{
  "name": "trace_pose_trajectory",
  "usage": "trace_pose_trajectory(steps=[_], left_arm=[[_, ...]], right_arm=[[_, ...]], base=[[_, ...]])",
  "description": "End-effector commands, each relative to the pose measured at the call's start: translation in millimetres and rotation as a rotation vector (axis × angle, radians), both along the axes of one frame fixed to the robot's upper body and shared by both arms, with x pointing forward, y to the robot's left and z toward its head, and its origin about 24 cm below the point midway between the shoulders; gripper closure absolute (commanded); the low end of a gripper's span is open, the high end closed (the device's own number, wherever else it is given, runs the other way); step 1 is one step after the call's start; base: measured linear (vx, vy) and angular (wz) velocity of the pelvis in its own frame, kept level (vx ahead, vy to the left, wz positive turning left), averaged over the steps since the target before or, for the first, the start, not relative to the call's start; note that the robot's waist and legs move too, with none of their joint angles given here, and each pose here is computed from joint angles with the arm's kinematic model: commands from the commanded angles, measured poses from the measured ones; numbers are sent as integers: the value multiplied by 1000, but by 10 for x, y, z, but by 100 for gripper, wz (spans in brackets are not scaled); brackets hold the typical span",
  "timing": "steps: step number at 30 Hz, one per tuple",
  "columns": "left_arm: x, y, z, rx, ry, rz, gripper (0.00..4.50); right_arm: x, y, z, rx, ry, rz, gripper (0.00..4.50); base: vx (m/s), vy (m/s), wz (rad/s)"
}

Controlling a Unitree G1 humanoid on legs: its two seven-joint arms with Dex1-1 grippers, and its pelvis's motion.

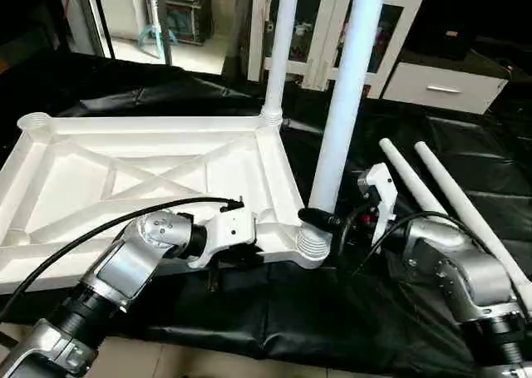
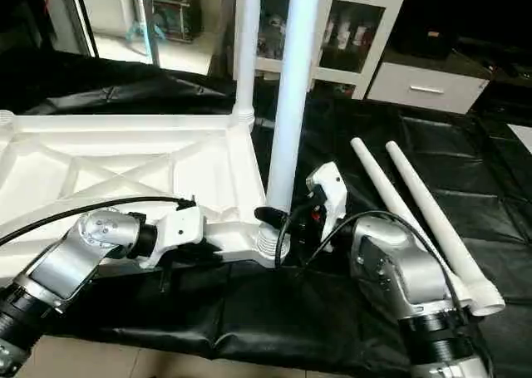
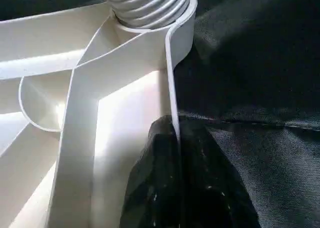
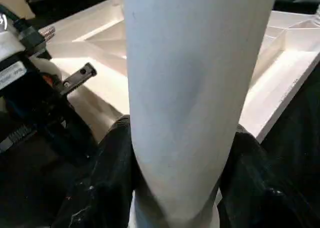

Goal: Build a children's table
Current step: Insert table leg to table base

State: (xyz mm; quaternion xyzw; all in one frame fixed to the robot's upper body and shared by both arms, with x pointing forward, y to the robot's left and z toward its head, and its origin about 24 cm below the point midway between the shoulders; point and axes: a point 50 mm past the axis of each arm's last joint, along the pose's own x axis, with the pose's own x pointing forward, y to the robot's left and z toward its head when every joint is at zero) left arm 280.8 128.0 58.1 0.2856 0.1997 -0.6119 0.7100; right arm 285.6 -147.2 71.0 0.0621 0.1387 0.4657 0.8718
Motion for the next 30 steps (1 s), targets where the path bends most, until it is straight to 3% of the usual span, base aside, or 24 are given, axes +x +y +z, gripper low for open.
trace_pose_trajectory(steps=[1,8,24,30], left_arm=[[10,12,-52,54,9,-1,447],[26,17,-47,52,3,4,447],[146,38,0,41,-54,56,447],[165,41,-3,44,-61,61,447]], right_arm=[[14,-99,-187,-14,74,-106,264],[-42,-200,-316,11,104,-167,264],[-188,-395,-351,49,61,-237,264],[-240,-403,-381,5,55,-206,264]], base=[[0,0,0],[0,0,0],[0,0,0],[0,0,0]])
